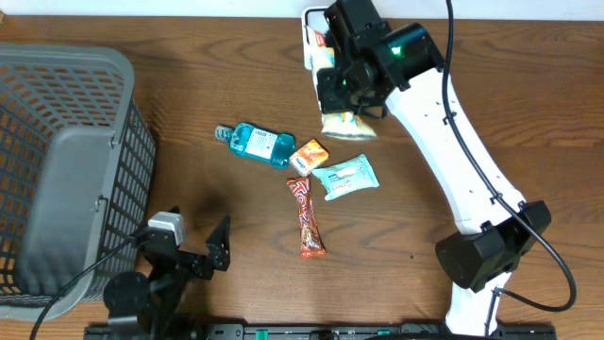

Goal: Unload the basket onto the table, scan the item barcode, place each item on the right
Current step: 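Hold the yellow bag in front of the white scanner with the right gripper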

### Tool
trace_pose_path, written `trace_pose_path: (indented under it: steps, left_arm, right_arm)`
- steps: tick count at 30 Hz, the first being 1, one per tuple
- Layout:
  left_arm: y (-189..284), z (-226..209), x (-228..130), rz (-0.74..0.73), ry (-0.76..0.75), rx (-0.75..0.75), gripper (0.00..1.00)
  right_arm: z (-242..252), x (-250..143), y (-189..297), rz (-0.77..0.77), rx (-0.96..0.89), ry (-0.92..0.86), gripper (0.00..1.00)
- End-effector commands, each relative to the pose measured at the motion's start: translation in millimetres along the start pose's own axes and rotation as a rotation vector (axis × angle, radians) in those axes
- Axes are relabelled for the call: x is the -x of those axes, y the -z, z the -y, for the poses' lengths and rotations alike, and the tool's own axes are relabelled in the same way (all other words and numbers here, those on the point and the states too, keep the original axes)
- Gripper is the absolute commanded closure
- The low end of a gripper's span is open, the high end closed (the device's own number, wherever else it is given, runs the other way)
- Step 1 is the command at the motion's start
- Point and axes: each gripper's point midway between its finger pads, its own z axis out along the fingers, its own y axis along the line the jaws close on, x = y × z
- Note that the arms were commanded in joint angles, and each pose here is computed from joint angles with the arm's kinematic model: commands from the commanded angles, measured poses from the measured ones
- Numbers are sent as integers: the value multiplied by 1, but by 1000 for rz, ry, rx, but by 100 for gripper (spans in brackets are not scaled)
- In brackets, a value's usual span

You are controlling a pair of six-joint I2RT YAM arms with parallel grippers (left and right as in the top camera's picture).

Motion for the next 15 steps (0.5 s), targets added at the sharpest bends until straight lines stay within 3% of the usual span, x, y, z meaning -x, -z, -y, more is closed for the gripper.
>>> trace_pose_path:
  steps: [1, 10, 15]
  left_arm:
    - [-4, -19, -7, 1, -3, 98, 2]
    - [-5, -21, -29, -84, 23, 100, 2]
    - [-4, -22, -32, -96, 27, 102, 2]
  right_arm:
    - [-6, 17, 11, 84, 7, 138, 99]
    - [-17, 50, -1, 205, 15, 393, 99]
    - [-23, 61, -28, 215, 41, 403, 99]
